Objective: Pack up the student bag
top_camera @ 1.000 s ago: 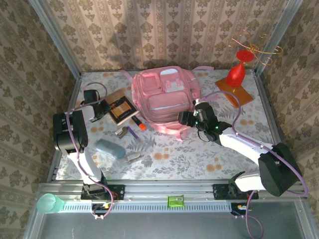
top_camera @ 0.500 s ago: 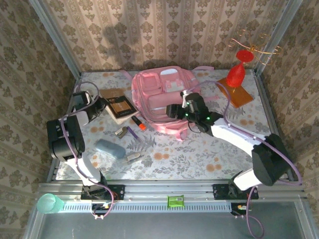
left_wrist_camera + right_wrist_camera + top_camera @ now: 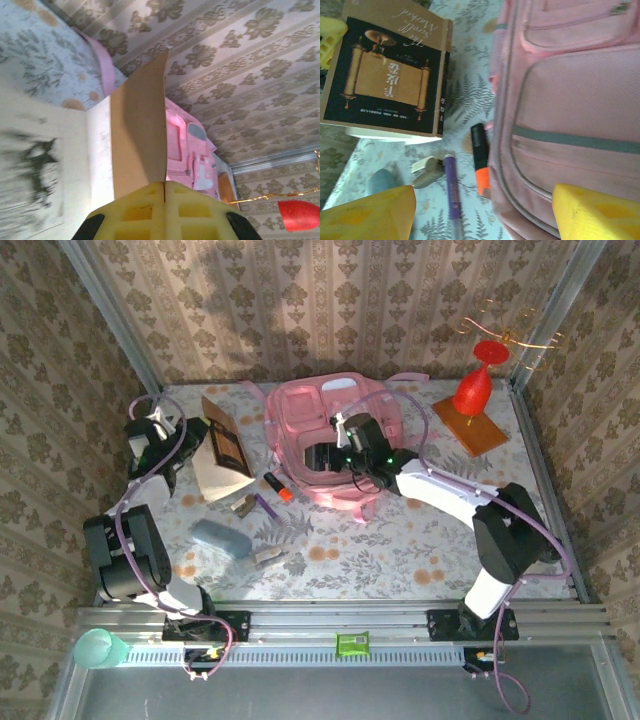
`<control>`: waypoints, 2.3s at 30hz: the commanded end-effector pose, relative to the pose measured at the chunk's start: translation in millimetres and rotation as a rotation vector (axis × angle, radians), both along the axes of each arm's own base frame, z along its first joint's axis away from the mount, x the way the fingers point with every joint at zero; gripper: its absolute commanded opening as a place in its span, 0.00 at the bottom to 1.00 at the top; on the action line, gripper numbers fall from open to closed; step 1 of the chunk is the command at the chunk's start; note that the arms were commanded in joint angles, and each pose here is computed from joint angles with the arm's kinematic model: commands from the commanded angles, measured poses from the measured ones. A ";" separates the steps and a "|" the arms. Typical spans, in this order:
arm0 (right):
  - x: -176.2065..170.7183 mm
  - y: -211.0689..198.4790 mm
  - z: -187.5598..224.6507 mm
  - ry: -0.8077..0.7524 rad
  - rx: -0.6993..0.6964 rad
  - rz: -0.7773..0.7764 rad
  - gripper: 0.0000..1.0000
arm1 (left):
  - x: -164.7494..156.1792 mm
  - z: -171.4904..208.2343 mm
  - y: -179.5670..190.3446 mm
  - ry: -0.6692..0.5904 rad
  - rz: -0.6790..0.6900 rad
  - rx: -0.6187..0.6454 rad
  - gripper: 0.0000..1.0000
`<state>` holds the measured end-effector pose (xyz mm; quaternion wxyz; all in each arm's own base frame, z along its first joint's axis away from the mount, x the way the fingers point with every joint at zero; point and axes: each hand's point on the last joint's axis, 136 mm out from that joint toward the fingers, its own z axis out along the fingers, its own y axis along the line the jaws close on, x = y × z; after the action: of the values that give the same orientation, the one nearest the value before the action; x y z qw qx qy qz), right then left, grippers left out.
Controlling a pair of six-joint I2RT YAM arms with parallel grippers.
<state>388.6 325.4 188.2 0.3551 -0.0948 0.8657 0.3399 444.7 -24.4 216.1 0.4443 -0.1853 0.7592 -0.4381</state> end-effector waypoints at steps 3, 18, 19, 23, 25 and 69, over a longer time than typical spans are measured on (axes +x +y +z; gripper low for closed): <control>2.1 26.4 9.9 0.066 0.076 0.098 0.76 | -3.3 56.5 -24.7 -0.147 -0.080 -0.012 0.00; 30.9 80.2 -9.4 0.316 0.424 0.111 0.85 | -29.6 109.7 -107.6 -0.223 -0.245 -0.003 0.00; 32.2 81.6 -10.6 0.320 0.442 0.110 0.85 | -30.4 110.8 -111.4 -0.227 -0.255 -0.006 0.00; 35.3 85.9 -10.7 0.330 0.512 0.113 0.84 | -28.1 107.8 -125.3 -0.222 -0.288 -0.041 0.00; 40.5 86.7 -13.1 0.332 0.544 0.106 0.79 | -25.5 104.2 -132.9 -0.216 -0.309 -0.060 0.00; 76.4 75.2 -81.7 0.258 0.153 -0.043 0.14 | -11.3 -156.4 -65.8 0.312 -0.109 0.064 0.09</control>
<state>456.2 407.2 90.8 0.2277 0.0123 0.8752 0.4267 435.4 -83.0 48.6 0.2944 -0.2222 0.8386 -0.4008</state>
